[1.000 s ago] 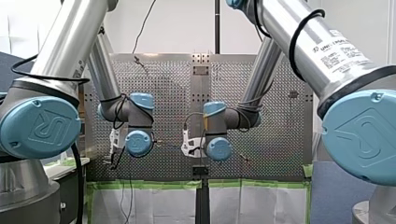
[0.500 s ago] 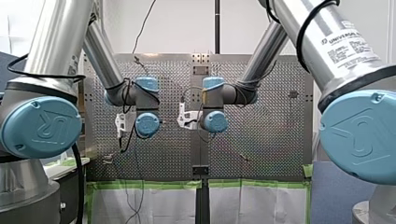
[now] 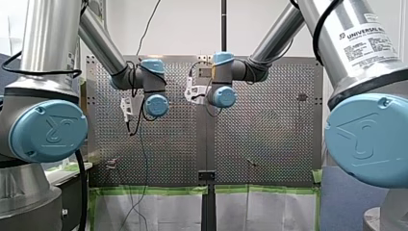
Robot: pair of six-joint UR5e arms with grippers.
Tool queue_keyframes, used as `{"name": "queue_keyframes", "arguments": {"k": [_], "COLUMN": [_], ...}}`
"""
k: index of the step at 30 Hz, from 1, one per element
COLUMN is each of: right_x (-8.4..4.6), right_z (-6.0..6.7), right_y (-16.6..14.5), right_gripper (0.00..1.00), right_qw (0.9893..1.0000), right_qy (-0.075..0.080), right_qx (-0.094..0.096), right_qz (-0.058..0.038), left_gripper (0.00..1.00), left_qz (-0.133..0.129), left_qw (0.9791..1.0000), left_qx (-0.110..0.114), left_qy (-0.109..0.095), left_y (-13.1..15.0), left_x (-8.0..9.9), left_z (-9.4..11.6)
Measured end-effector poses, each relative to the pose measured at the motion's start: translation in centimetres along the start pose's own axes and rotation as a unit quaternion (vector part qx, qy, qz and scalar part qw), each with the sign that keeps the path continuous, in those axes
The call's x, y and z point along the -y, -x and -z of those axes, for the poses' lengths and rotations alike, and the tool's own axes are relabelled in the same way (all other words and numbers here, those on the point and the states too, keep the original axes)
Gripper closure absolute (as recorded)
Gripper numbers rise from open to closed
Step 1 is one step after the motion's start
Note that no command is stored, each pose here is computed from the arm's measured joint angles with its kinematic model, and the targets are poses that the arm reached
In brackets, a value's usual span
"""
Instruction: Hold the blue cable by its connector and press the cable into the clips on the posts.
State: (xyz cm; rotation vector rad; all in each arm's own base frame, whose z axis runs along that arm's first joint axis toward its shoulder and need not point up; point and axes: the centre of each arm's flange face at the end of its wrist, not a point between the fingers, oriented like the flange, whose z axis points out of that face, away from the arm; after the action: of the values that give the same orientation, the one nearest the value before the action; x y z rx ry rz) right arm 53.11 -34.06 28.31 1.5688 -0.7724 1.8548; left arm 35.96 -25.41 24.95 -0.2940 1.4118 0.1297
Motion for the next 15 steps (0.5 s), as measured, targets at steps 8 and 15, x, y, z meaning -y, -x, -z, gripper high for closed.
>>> {"name": "queue_keyframes", "arguments": {"k": [8,15], "right_x": [-0.3,-0.3], "right_z": [-1.3,-2.7], "right_y": [-6.8,-9.7], "right_gripper": [1.00,1.00], "right_qw": [0.9993,0.9992], "right_qy": [-0.012,-0.020], "right_qx": [-0.035,-0.036], "right_qz": [-0.0023,-0.0024], "left_gripper": [1.00,1.00], "left_qz": [0.018,0.032], "left_qw": [0.9996,0.9990], "left_qx": [0.013,0.020], "left_qy": [0.015,0.024], "left_y": [3.8,6.4], "left_x": [-0.7,-2.3], "left_z": [-1.2,-2.3]}}
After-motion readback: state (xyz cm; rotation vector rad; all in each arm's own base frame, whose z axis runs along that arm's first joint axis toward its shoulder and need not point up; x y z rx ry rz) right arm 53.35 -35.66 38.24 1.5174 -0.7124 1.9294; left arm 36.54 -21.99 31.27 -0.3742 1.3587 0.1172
